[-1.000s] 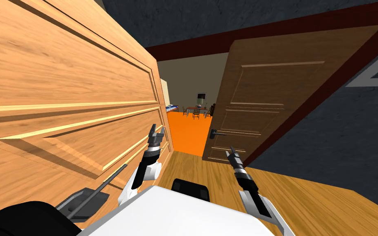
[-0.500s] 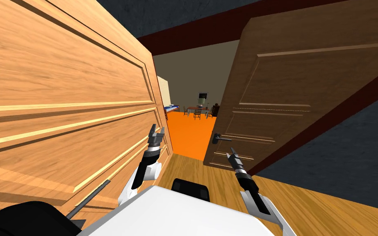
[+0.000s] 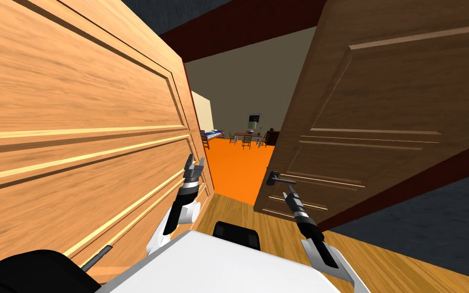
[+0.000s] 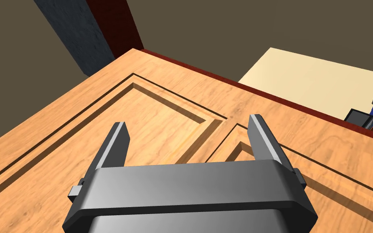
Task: Pull the door open
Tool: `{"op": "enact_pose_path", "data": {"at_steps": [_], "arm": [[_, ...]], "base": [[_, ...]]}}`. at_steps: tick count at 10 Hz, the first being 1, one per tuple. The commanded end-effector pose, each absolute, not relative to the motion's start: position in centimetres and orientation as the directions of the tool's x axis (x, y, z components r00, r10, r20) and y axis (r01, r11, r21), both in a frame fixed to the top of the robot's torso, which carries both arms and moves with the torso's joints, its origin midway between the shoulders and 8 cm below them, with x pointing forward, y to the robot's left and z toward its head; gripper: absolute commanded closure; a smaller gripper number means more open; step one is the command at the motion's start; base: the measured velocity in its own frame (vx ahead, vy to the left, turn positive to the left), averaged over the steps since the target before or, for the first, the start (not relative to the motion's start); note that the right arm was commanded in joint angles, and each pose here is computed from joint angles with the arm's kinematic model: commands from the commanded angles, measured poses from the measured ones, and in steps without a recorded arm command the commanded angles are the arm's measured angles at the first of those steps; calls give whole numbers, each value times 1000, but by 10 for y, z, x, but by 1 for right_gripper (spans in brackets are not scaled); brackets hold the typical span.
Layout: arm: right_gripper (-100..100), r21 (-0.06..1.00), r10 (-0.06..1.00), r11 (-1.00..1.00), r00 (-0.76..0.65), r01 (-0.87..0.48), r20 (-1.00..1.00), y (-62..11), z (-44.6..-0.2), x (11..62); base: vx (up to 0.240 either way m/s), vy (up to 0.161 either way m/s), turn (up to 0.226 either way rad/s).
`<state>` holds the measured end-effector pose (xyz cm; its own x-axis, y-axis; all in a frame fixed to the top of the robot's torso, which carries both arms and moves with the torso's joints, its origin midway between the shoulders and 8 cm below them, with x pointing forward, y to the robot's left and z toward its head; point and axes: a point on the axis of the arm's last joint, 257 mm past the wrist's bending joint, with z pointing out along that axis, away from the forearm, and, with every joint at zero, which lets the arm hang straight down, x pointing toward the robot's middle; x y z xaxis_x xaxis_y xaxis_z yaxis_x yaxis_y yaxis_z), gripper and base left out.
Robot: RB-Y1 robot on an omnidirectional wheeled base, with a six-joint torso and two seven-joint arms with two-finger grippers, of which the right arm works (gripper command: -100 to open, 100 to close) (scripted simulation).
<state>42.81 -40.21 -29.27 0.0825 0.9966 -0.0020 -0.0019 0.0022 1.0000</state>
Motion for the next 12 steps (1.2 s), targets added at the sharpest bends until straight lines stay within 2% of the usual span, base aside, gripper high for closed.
{"op": "enact_pose_path", "data": {"at_steps": [1,6,7,12], "arm": [[-100,1000,995,2,103,0,-2,-419,-293,429],[-100,1000,989,1,149,3,-1,-454,-292,426],[100,1000,989,1,149,3,-1,-454,-292,426],[100,1000,989,1,149,3,-1,-454,-292,426]], "base": [[169,19,170],[139,1,102],[-5,0,-13],[-11,0,2]]}}
